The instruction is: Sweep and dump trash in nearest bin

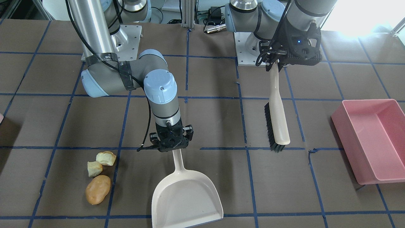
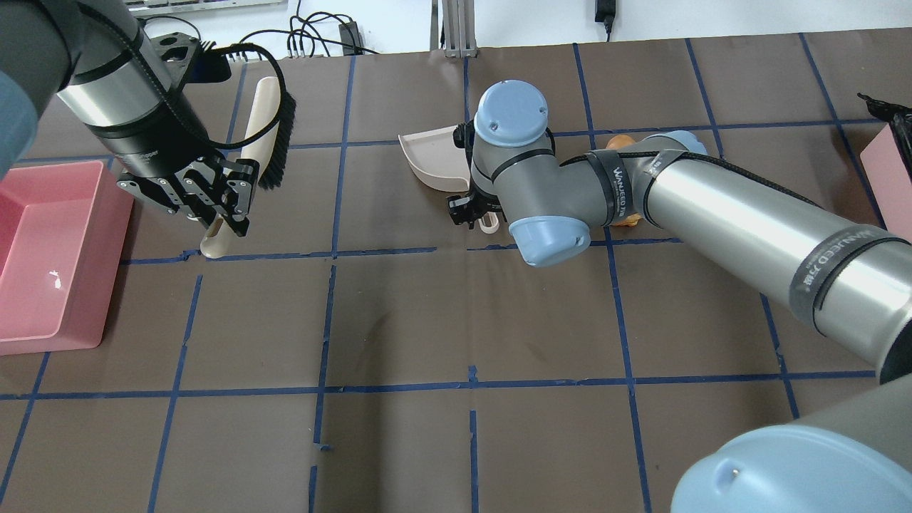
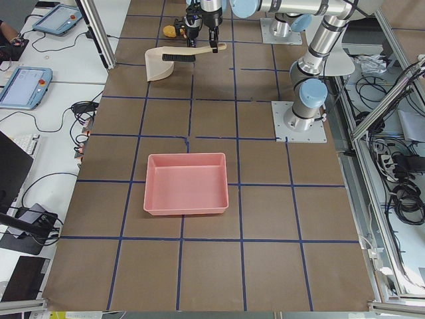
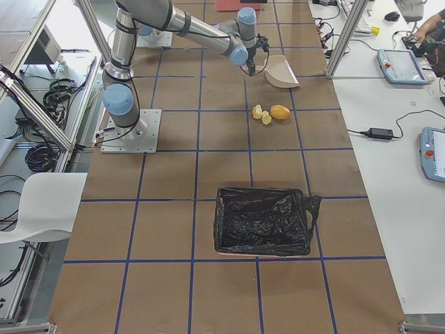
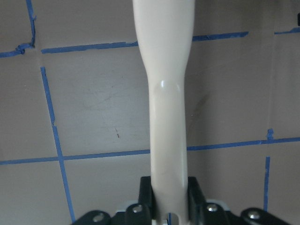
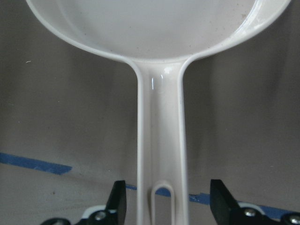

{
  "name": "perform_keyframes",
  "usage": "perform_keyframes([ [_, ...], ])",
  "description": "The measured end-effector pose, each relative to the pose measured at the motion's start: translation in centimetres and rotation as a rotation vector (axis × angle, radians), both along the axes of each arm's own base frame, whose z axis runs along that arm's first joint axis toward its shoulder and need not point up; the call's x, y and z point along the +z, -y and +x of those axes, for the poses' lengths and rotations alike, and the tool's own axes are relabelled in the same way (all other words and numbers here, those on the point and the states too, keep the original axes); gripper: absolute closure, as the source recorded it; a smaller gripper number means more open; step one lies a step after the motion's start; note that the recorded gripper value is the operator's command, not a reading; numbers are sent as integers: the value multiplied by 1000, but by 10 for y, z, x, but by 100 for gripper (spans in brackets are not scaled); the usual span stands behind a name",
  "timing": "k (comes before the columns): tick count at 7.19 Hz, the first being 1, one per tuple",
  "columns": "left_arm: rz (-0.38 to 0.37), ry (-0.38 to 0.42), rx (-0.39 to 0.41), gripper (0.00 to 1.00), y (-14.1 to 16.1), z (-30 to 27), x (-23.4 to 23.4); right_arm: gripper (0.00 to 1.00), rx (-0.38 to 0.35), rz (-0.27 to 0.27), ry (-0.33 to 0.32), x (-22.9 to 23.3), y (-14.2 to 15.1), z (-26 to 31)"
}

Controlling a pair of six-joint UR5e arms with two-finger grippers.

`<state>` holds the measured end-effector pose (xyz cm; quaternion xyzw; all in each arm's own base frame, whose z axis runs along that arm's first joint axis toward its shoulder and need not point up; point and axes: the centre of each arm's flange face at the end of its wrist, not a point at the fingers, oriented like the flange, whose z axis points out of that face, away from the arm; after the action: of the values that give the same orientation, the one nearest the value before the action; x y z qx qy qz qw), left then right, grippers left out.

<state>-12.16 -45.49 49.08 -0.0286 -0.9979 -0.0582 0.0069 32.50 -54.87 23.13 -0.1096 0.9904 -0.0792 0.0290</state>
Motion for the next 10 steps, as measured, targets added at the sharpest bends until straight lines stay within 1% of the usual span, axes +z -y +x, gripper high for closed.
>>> perform_keyframes([
  [2,-3,-4,12,100,0,0,1,38,14,-4,-1,2,-2,2],
  [3,0,1,17,100,-1,0,0,41,17,-4,-1,2,-4,3],
  [4,3,8,23,100,-2,1,0,49,18,-4,-1,2,-4,3],
  [5,3,7,31,100,-2,0,-1,64,19,-4,0,2,-4,3],
  [6,-1,3,36,100,-2,-1,0,82,23,-4,-1,2,-4,3],
  [7,-4,1,38,100,-2,-1,2,94,32,-4,-3,2,-4,2],
  [8,-5,0,38,100,-2,-1,2,96,43,-6,-4,3,-2,0],
  [10,-3,0,37,100,-2,-1,0,99,52,-12,-5,6,-1,-1],
])
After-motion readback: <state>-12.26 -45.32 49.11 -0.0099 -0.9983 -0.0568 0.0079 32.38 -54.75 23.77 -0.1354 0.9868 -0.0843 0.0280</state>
